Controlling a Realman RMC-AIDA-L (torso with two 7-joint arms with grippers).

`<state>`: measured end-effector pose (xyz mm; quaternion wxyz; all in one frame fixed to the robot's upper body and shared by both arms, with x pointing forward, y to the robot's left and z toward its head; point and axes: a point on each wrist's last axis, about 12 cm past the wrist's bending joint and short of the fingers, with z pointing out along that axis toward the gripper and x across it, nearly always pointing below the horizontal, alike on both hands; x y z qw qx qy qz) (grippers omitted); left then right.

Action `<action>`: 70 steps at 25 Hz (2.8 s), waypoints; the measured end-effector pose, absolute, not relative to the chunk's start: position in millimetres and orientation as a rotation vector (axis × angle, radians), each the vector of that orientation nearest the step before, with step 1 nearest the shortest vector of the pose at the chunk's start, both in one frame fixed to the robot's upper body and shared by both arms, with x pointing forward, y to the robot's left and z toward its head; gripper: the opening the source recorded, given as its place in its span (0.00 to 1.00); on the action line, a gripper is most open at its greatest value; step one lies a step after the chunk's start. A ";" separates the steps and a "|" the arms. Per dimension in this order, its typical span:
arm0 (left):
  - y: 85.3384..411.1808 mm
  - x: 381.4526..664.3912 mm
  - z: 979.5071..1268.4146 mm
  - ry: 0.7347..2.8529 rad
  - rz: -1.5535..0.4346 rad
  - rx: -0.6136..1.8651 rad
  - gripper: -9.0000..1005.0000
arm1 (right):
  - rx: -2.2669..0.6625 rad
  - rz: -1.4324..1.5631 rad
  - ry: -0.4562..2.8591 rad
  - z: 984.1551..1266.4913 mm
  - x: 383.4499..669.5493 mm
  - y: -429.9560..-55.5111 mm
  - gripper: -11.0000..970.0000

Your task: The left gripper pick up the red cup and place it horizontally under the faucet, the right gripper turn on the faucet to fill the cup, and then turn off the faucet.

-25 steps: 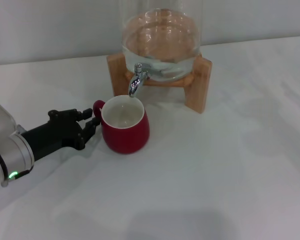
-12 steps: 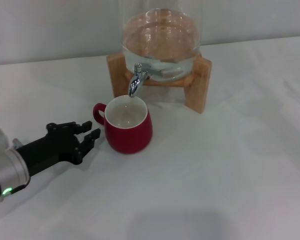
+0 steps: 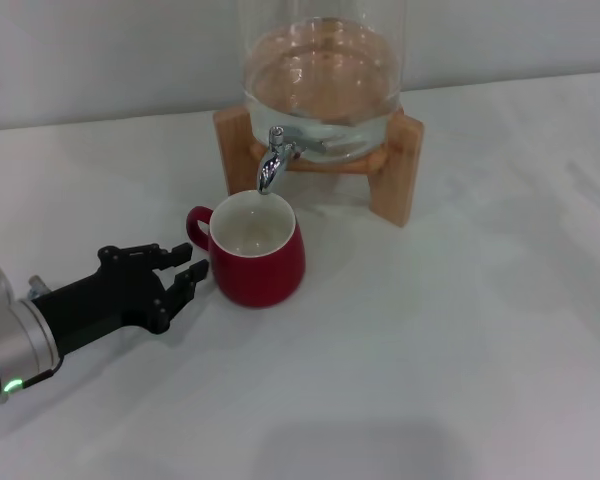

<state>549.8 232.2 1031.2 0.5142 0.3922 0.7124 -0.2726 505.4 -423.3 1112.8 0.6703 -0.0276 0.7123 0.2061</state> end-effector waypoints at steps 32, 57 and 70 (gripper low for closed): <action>219.5 571.3 1039.3 1.716 -0.594 0.979 0.27 | -0.050 0.475 1.611 1106.9 504.3 -422.2 0.82; 261.0 514.9 1066.7 1.565 -0.712 0.922 0.27 | -0.029 0.468 1.599 1108.3 503.0 -426.2 0.82; 310.1 483.9 1088.2 1.454 -0.642 0.566 0.29 | -0.033 0.467 1.602 1108.0 503.6 -425.7 0.82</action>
